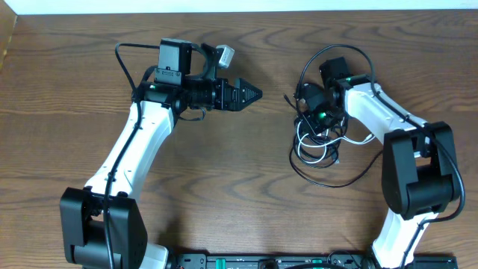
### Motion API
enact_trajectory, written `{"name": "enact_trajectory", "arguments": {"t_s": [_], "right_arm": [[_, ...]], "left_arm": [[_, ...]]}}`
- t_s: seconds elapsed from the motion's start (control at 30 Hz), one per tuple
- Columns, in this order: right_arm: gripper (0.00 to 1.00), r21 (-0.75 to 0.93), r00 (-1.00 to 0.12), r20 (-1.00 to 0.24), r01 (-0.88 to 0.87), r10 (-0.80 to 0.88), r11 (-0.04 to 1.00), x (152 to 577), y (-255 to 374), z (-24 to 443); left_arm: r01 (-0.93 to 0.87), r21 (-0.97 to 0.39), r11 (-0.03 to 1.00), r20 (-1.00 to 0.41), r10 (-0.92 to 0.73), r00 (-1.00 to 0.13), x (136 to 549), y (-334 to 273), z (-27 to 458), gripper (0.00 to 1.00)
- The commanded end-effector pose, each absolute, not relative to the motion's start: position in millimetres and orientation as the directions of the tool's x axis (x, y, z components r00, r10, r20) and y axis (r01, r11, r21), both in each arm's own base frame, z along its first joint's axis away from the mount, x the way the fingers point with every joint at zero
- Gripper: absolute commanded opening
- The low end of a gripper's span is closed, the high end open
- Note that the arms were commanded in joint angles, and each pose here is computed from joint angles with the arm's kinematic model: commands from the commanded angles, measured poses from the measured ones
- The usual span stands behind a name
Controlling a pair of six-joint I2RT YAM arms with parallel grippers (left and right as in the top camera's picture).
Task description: Untangle cables
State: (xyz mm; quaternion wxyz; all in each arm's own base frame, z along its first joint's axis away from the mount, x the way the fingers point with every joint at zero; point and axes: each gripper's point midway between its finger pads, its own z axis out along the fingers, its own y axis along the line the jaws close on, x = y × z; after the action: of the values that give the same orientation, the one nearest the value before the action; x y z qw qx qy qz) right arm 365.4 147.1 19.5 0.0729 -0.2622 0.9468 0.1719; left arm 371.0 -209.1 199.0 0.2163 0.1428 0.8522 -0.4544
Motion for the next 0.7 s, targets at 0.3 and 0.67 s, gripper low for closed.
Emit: {"name": "enact_trajectory", "arguments": {"t_s": [0.3,0.67], "right_arm": [[0.01,0.312,-0.753,-0.624,-0.486,-0.209,0.816,411,171,230],[0.01,0.379,-0.740,-0.652,-0.505,-0.163,0.776,396,179,264]], "left_arm": [[0.558,-0.729,0.397,-0.541,0.165,-0.824,337,-221,209,0.94],[0.701,-0.713,0.035,-0.686,0.177,-0.706,303,-235,256,0.94]]}}
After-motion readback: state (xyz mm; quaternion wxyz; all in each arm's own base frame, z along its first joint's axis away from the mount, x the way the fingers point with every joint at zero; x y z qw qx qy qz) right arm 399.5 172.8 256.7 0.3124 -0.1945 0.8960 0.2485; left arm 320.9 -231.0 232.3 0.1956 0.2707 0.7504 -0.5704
